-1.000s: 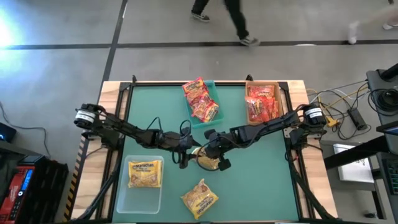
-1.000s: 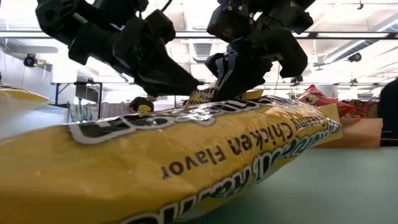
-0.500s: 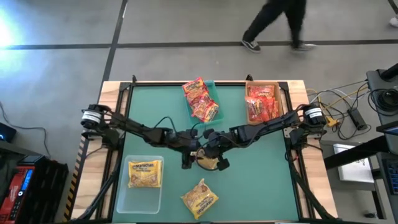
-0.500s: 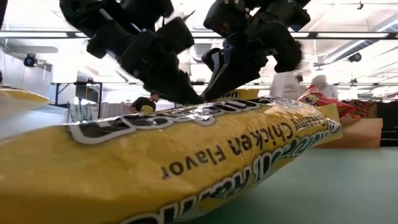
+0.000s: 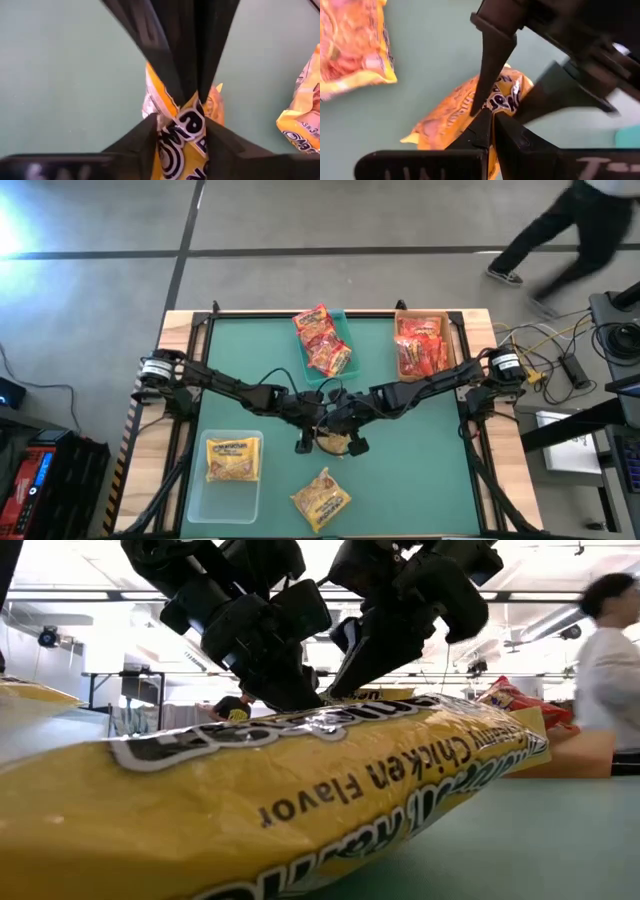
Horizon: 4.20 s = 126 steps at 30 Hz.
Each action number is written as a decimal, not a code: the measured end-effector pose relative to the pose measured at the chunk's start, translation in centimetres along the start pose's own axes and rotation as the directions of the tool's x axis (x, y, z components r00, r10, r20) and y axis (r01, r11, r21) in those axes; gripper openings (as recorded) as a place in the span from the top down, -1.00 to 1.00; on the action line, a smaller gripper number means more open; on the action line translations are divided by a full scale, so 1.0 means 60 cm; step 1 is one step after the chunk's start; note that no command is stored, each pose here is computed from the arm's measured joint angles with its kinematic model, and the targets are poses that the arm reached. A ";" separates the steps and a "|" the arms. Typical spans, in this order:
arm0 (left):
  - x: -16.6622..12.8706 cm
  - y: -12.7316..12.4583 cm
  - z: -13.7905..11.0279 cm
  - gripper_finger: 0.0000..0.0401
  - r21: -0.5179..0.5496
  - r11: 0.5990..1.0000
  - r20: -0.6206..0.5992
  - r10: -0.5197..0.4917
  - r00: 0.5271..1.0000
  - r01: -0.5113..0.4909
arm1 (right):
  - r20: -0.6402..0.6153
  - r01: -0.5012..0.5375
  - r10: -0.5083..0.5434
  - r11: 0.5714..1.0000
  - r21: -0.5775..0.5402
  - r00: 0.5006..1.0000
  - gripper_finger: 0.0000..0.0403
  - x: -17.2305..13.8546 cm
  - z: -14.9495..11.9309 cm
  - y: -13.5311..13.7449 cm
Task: Sort Maruchan noodles
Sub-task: Put the top yellow noodle pack into the transparent bin, then put the yellow noodle pack into the transparent bin
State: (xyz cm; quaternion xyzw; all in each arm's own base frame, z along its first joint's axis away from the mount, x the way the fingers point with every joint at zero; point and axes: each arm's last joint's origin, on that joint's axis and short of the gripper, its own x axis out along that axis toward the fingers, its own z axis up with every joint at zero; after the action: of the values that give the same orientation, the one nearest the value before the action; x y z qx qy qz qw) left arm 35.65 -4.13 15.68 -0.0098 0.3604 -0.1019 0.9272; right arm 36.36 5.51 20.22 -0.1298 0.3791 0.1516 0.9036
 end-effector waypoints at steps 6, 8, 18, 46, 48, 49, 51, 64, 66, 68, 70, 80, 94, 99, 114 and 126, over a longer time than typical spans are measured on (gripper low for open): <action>0.000 0.000 -0.003 0.93 -0.032 0.999 -0.016 0.001 1.000 -0.001 | -0.025 -0.002 0.007 0.978 0.210 1.000 0.92 -0.026 0.001 0.002; 0.000 0.000 -0.004 0.96 -0.042 0.999 -0.018 0.001 1.000 -0.002 | -0.034 0.001 0.009 0.961 0.275 0.999 0.91 -0.040 0.002 0.002; -0.003 0.000 -0.006 1.00 -0.099 0.995 -0.031 0.014 0.999 -0.017 | -0.122 -0.003 0.103 0.776 0.631 0.987 0.90 -0.053 -0.014 0.018; -0.204 -0.160 -0.001 1.00 -0.467 0.879 -0.120 -0.176 0.977 0.101 | -0.327 0.213 -0.062 0.868 0.449 0.943 0.90 -0.048 -0.063 0.027; -0.230 -0.179 -0.008 1.00 -0.529 0.844 -0.135 -0.182 0.974 0.085 | -0.314 0.210 -0.066 0.867 0.452 0.947 0.90 -0.046 -0.064 0.027; -0.241 -0.187 -0.012 1.00 -0.560 0.824 -0.143 -0.194 0.971 0.082 | -0.304 0.208 -0.069 0.866 0.454 0.950 0.90 -0.044 -0.064 0.027; -0.263 -0.203 -0.024 1.00 -0.617 0.785 -0.185 -0.209 0.960 0.052 | -0.282 0.202 -0.074 0.866 0.458 0.957 0.90 -0.041 -0.064 0.027; -0.331 -0.285 -0.110 1.00 -0.701 0.682 -0.544 -0.323 0.774 -0.208 | -0.221 0.187 -0.089 0.862 0.472 0.971 0.90 -0.034 -0.065 0.027; -0.337 -0.286 -0.113 1.00 -0.690 0.685 -0.572 -0.317 0.756 -0.234 | -0.223 0.187 -0.089 0.862 0.471 0.971 0.90 -0.034 -0.065 0.027; -0.342 -0.283 -0.113 1.00 -0.683 0.676 -0.598 -0.298 0.744 -0.278 | -0.222 0.187 -0.089 0.862 0.471 0.971 0.90 -0.034 -0.065 0.027; -0.348 -0.283 -0.106 1.00 -0.683 0.674 -0.598 -0.294 0.746 -0.281 | -0.222 0.187 -0.089 0.862 0.471 0.971 0.90 -0.034 -0.065 0.027; -0.396 -0.275 -0.067 1.00 -0.639 0.691 -0.606 -0.180 0.775 -0.338 | -0.222 0.186 -0.088 0.863 0.469 0.971 0.90 -0.034 -0.065 0.027; -0.376 -0.229 -0.038 1.00 -0.429 0.775 -0.214 0.412 0.886 -0.464 | -0.117 0.100 -0.029 0.743 0.662 0.993 0.90 -0.030 -0.047 0.044; -0.338 -0.199 -0.030 1.00 -0.371 0.742 -0.174 0.535 0.826 -0.559 | 0.165 -0.176 0.088 0.734 0.656 0.982 0.90 -0.025 0.003 0.091; -0.237 -0.203 -0.018 1.00 -0.098 0.820 -0.128 0.552 0.824 -0.564 | 0.330 -0.397 0.230 0.646 0.652 0.915 0.90 0.047 0.021 0.216; -0.205 -0.215 -0.030 1.00 -0.094 0.810 -0.159 0.562 0.812 -0.579 | 0.316 -0.424 0.285 0.672 0.607 0.905 0.91 0.106 0.084 0.275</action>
State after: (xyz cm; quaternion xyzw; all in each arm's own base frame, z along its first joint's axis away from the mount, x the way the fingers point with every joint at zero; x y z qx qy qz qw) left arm 23.24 -14.25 23.74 0.0411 0.4095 0.2064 0.8877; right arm 37.72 23.61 17.05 0.2912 0.3354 0.1921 0.8751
